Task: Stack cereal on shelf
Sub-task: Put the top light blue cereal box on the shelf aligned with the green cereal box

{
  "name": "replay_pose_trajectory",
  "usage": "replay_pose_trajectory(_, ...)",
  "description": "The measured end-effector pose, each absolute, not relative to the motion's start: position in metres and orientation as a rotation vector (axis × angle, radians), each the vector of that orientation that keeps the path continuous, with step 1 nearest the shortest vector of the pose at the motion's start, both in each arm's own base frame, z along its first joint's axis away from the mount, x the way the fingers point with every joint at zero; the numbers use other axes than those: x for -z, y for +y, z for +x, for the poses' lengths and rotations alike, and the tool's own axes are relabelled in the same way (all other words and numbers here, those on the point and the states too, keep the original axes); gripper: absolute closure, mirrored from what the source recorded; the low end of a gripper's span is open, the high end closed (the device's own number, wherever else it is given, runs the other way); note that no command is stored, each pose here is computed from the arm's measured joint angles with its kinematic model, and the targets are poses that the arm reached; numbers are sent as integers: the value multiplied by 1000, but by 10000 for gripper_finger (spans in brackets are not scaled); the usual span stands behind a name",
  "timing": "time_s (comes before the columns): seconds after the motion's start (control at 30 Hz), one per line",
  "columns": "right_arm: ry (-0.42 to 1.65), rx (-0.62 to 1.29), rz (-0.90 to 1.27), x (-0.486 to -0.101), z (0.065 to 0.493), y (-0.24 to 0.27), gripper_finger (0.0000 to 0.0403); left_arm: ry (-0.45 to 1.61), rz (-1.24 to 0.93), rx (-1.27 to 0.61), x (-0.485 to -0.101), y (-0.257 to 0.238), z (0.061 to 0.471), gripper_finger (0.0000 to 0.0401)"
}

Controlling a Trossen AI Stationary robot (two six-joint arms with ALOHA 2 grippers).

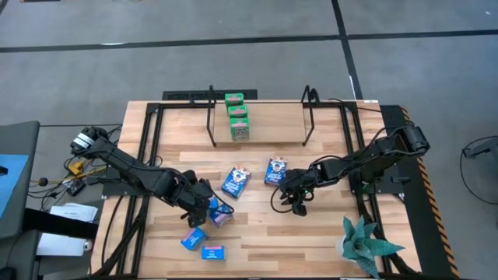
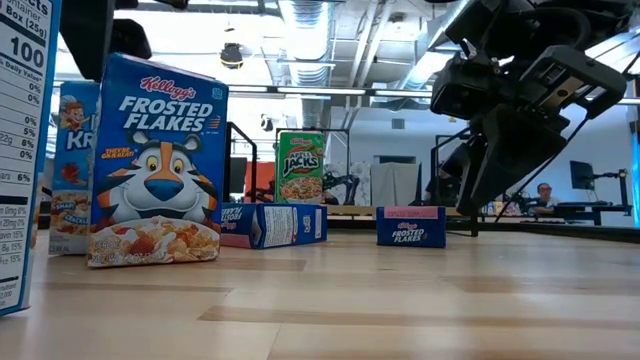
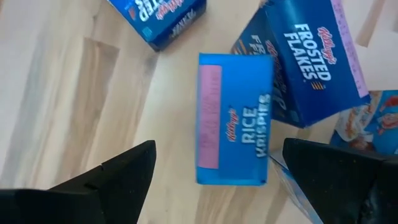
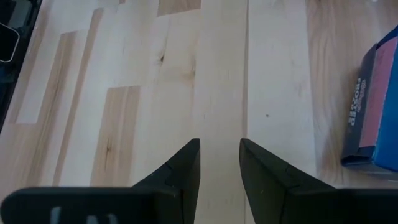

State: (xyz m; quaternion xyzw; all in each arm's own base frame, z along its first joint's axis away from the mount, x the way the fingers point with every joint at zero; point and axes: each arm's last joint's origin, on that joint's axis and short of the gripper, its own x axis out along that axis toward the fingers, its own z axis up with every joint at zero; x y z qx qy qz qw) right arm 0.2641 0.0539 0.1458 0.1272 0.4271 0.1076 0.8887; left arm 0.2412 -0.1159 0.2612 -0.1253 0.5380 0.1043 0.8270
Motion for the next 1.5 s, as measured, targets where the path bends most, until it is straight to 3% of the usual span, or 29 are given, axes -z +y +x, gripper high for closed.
replay_pose_trajectory(0.93,881,-206,270,-146,265,48,267,1190,-199,-207,-245,-128,247,62)
replay_pose_trajectory(1.5,881,-205,271,-146,265,48,267,1193,-179,-210,-245,-125,248,150)
